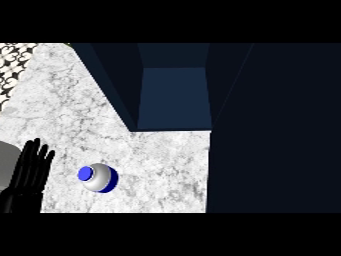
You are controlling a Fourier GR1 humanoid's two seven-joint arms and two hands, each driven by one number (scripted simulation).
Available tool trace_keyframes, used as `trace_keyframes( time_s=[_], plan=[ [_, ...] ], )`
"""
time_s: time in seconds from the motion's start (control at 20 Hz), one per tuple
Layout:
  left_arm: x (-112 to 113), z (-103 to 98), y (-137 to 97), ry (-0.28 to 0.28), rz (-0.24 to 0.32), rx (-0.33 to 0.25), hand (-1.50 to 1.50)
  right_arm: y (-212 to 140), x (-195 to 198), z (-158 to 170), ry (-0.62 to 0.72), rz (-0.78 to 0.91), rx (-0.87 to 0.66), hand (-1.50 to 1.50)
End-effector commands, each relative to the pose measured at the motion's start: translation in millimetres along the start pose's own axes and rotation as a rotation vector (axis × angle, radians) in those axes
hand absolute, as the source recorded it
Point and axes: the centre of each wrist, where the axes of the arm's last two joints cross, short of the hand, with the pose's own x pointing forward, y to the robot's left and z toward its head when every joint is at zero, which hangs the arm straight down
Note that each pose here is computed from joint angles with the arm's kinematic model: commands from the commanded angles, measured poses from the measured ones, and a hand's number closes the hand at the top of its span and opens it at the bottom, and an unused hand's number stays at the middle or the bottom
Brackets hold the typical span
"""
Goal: Pick up the bottled water, place it into the cabinet and close the cabinet
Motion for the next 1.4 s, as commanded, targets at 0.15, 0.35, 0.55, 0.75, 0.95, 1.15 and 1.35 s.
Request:
trace_keyframes(
  time_s=[0.15,0.35,0.55,0.75,0.95,1.15,1.35],
  plan=[
    [-67,-3,16,0.073,0.068,0.023,-1.50,9,42,11,-0.068,0.006,0.010,-1.50],
    [-104,-25,4,0.095,0.066,0.006,-1.50,11,29,16,-0.060,0.004,0.027,-1.50],
    [-116,-42,21,0.091,0.084,-0.011,-1.50,12,43,19,-0.043,0.019,0.002,-1.50],
    [-152,-26,16,0.096,0.101,-0.062,-1.50,15,43,22,-0.047,0.025,0.014,-1.50],
    [-167,-33,27,0.101,0.105,-0.077,-1.50,10,44,29,-0.056,0.000,0.053,-1.50],
    [-191,-29,2,0.087,0.158,-0.118,-1.50,13,31,27,-0.050,0.020,0.010,-1.50],
    [-207,-16,1,0.030,0.147,-0.105,1.50,13,35,31,-0.049,0.026,0.014,-1.50]
  ],
)
